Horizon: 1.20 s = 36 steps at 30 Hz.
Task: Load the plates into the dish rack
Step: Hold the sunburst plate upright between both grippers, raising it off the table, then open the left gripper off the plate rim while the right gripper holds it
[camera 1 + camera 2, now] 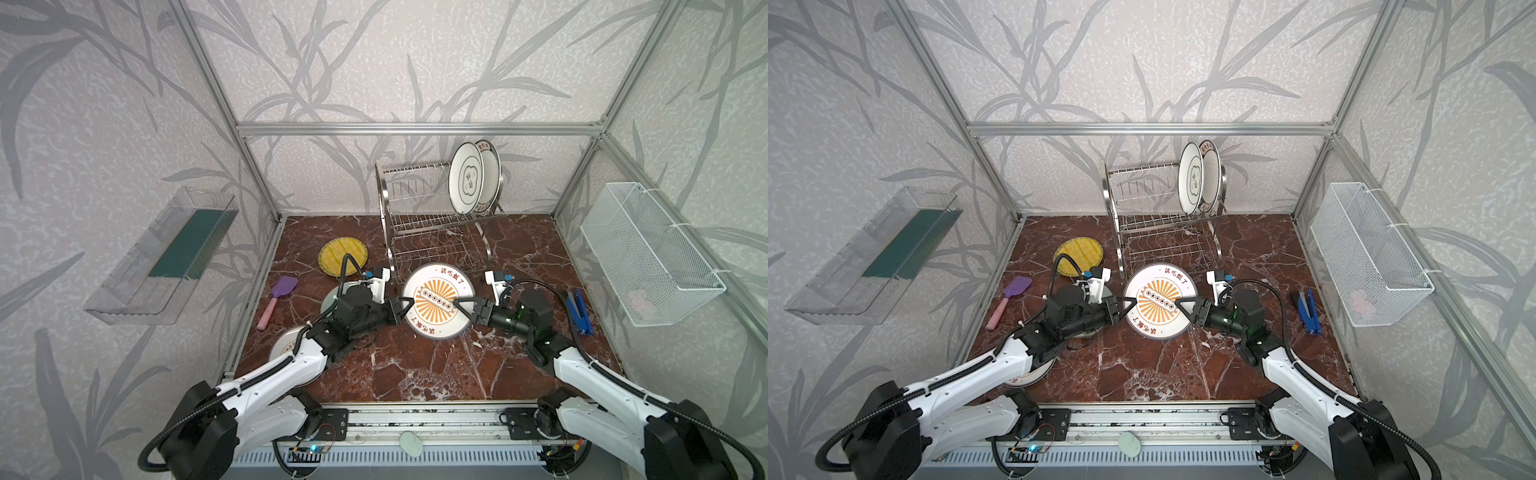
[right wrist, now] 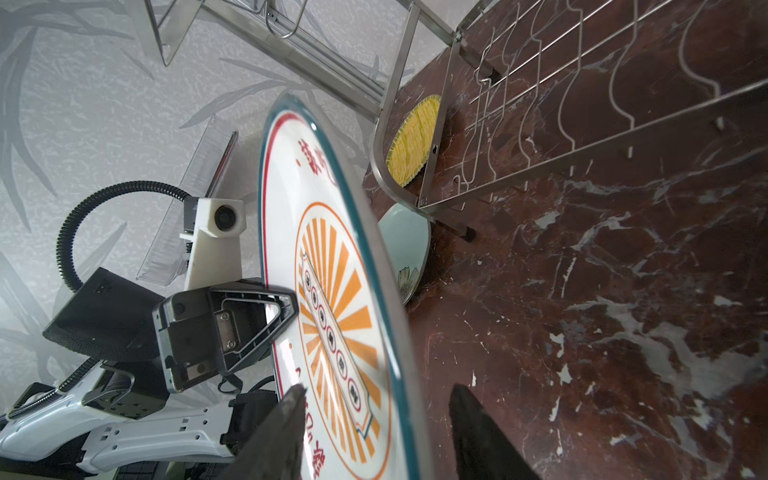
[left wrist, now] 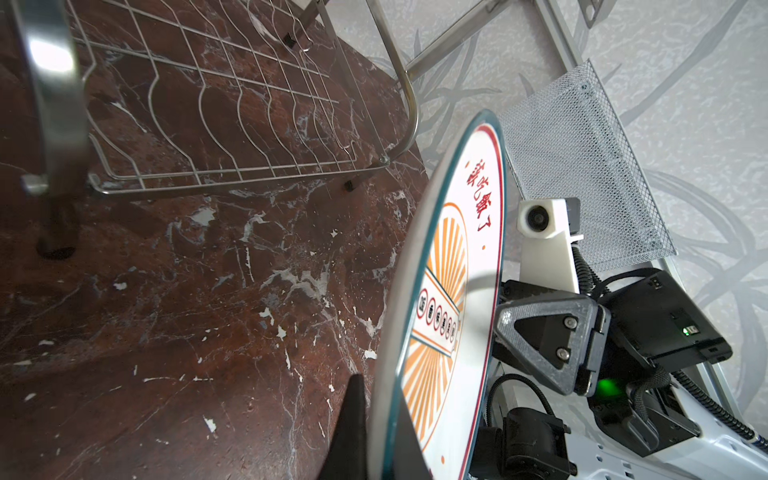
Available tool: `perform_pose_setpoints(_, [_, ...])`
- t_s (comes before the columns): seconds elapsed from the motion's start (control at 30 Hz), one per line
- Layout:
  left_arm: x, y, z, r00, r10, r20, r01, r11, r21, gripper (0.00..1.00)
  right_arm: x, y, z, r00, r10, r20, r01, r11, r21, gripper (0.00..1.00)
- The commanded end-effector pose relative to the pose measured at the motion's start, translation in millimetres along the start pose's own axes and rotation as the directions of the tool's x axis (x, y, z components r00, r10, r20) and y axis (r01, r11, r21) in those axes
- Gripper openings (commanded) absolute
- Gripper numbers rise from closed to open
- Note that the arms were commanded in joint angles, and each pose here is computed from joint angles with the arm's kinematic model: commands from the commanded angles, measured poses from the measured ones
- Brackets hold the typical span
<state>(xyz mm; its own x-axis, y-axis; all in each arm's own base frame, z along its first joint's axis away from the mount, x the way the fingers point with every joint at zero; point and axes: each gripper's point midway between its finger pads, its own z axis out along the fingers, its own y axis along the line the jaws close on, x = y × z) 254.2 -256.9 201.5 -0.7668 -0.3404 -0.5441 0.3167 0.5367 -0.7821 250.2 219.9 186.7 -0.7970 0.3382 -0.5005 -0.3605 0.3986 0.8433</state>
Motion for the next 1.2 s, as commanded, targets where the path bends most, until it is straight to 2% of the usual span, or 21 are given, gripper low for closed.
perform_pose_setpoints(0.0, [-25.8,-16.9,-13.1,0.992,0.004,0.126,-0.011,0.999,0.052,0.00,-4.2,13.9,4.5,0.999,-0.030,0.026,0.031,0.998,-0.052,0.54])
perform_pose_setpoints(0.3, [-25.4,-16.2,-17.2,0.991,-0.008,0.134,0.000,0.998,0.059,0.00,-1.4,29.6,18.7,0.999,-0.039,0.030,0.042,0.993,-0.107,0.49])
perform_pose_setpoints(0.57, [-24.8,-14.2,-17.0,0.991,-0.006,0.135,-0.001,0.999,0.053,0.00,-2.9,37.2,24.0,0.999,-0.034,0.033,0.038,0.990,-0.132,0.35])
perform_pose_setpoints(0.87, [-24.7,-13.6,-16.5,0.991,0.001,0.133,-0.007,0.999,0.048,0.00,-2.0,38.2,25.4,0.999,-0.036,0.026,0.040,0.990,-0.136,0.01])
perform_pose_setpoints(1.17, [-24.8,-7.2,-17.5,0.990,0.006,0.139,-0.008,1.000,0.013,0.00,-7.2,48.1,25.0,0.997,-0.060,0.045,0.067,0.983,-0.171,0.00])
